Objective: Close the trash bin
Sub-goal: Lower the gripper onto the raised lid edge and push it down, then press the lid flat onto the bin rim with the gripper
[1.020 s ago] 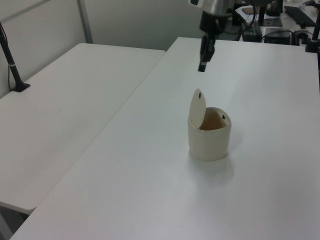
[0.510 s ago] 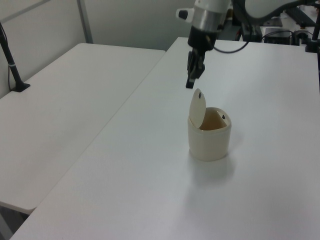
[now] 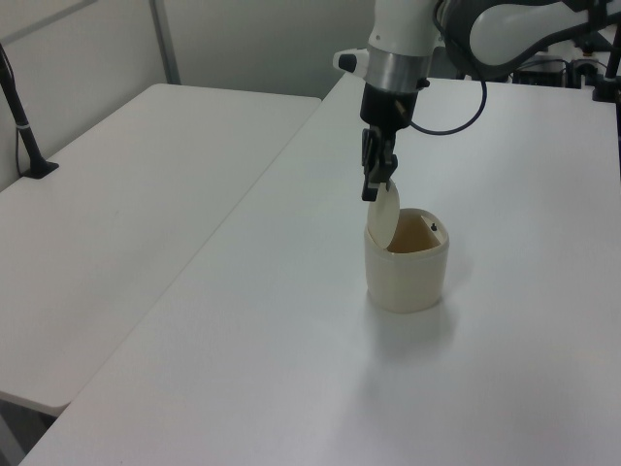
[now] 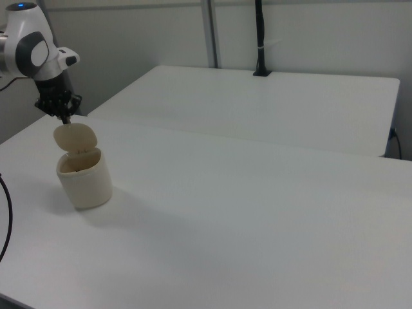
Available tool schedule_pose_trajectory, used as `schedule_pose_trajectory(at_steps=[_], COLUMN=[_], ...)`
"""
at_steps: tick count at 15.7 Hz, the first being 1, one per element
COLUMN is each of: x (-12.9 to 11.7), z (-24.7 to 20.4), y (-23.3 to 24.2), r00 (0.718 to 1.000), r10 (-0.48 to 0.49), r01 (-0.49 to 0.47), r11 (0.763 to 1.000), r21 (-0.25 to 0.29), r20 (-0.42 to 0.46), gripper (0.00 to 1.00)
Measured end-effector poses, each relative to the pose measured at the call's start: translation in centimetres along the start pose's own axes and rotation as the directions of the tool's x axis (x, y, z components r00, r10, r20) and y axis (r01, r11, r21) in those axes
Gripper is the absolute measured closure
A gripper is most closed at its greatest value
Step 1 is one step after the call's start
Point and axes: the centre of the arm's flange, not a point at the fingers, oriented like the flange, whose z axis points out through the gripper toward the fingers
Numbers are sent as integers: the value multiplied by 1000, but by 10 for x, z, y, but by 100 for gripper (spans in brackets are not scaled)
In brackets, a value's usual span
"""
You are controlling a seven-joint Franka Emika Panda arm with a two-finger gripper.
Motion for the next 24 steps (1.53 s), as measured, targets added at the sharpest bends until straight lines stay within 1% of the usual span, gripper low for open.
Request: schedule_pose_trajectory(at_steps=[2, 4, 9, 11, 13, 15, 21, 24], x=[-9, -17, -34, -39, -44, -47, -39, -39], z=[6, 8, -8, -8, 3, 12, 23, 34], y=[-1, -2, 8, 13, 16, 20, 31, 34], r00=[997, 990, 974, 967, 960, 955, 966, 964], r10=[-7, -6, 8, 13, 14, 19, 33, 38], r01=[6, 3, -17, -19, -18, -21, -33, -37], r11=[1000, 1000, 999, 1000, 1000, 1000, 999, 999], r21=[14, 24, 35, 22, 13, 6, -7, -9], r20=[80, 141, 226, 253, 279, 297, 256, 263], gripper=[99, 99, 99, 99, 99, 99, 99, 99])
